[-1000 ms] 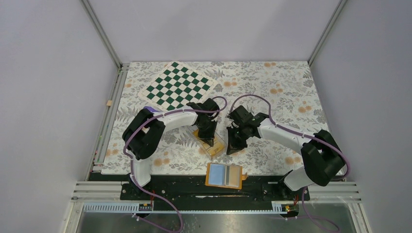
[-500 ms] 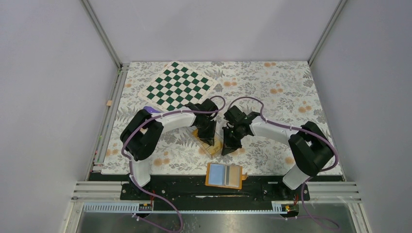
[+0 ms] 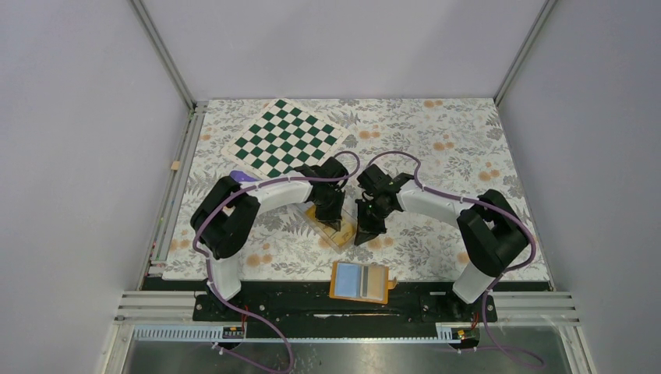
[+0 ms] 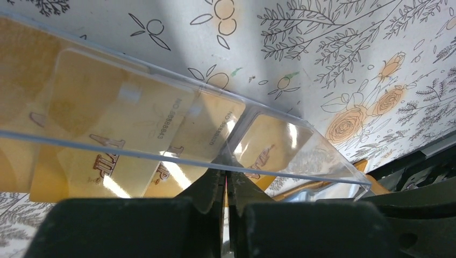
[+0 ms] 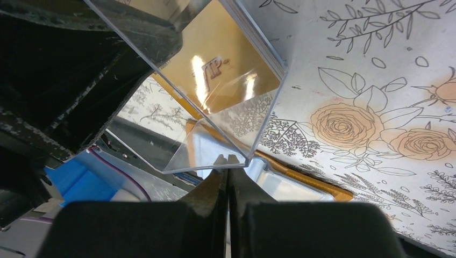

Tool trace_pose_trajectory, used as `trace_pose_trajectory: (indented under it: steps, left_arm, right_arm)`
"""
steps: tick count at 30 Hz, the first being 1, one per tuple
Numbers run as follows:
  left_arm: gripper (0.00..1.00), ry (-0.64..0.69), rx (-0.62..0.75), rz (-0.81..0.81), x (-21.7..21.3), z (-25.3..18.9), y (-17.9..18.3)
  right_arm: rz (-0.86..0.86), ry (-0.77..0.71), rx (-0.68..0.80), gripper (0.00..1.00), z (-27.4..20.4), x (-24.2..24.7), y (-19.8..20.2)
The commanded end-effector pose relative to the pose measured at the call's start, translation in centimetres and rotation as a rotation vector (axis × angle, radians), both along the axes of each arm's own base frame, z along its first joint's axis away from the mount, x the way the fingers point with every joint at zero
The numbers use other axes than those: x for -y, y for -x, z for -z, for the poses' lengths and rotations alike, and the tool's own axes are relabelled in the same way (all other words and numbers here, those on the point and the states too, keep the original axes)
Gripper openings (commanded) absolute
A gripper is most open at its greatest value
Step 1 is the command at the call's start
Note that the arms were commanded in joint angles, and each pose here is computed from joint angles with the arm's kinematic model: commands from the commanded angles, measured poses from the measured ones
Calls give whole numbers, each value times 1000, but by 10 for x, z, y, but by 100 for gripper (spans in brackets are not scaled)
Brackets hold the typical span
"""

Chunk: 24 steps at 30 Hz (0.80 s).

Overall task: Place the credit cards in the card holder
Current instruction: Pick up the credit card from the storage box.

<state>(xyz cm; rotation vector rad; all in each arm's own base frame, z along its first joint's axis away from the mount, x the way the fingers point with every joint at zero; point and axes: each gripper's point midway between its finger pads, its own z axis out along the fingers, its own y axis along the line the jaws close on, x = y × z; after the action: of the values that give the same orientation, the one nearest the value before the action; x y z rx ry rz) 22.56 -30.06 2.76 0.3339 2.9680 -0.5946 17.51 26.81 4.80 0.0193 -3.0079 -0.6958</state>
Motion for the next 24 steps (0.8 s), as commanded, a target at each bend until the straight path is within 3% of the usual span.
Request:
trace_pose_trajectory:
  steps: [1, 24]
  left_arm:
    - [0, 89, -44, 44, 18, -16, 19]
    - [0, 194, -25, 98, 33, -51, 31]
  right_arm:
    - [56, -75, 180, 0, -13, -23, -57]
    - [61, -75, 166, 0, -9, -18, -60]
